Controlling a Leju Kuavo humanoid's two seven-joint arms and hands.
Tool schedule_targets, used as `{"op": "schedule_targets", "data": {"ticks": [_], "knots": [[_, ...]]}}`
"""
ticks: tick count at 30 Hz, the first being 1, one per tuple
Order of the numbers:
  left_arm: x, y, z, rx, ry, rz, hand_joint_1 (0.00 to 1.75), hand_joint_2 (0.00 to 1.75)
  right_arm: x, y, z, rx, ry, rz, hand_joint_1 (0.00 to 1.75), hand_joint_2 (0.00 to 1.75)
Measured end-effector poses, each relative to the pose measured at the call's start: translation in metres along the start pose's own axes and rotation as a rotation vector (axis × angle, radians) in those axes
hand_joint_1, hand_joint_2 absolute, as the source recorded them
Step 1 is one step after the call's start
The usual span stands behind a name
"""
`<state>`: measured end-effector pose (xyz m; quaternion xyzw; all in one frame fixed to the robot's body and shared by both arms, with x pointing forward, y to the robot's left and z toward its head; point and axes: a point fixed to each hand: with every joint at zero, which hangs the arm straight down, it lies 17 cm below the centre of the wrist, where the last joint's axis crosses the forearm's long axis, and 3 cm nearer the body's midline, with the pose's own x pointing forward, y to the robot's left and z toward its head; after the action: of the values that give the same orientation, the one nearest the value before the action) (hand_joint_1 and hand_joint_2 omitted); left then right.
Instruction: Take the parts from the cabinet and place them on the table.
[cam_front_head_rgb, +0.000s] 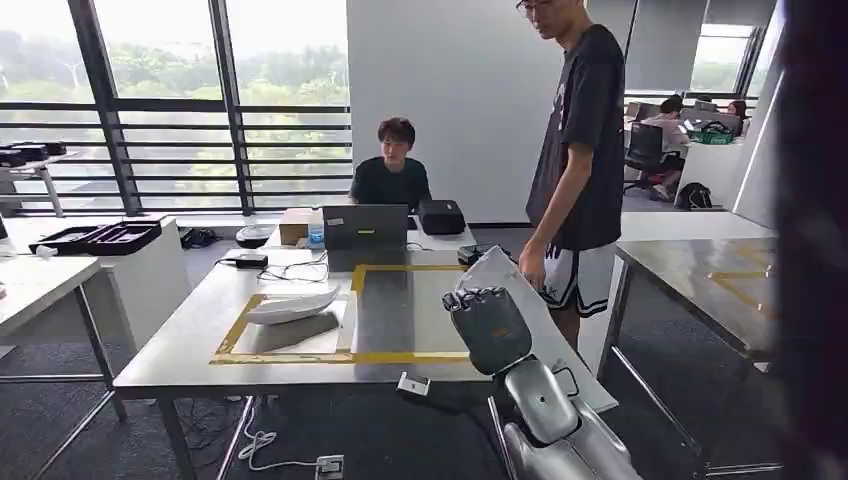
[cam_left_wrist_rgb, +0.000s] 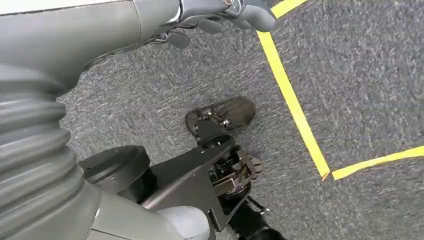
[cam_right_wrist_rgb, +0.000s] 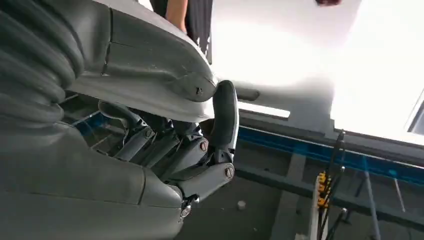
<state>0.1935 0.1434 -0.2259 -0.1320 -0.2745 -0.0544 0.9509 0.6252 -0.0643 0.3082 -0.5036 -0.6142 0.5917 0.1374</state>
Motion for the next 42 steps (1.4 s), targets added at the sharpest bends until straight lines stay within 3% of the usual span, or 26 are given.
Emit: {"op": "schedule_targets", "data": {"ticks": [18, 42], "knots": [[0.0, 0.001, 0.0, 0.0, -0.005, 0.001, 0.0, 1.75, 0.04, -0.021, -0.01, -0.065, -0.102, -0.035, 1.75, 1.75], [0.002, 0.002, 0.0, -0.001, -0.01, 0.001, 0.0, 1.75, 0.053, -0.036, -0.016, -0.101, -0.144, -0.022, 1.75, 1.75]]}}
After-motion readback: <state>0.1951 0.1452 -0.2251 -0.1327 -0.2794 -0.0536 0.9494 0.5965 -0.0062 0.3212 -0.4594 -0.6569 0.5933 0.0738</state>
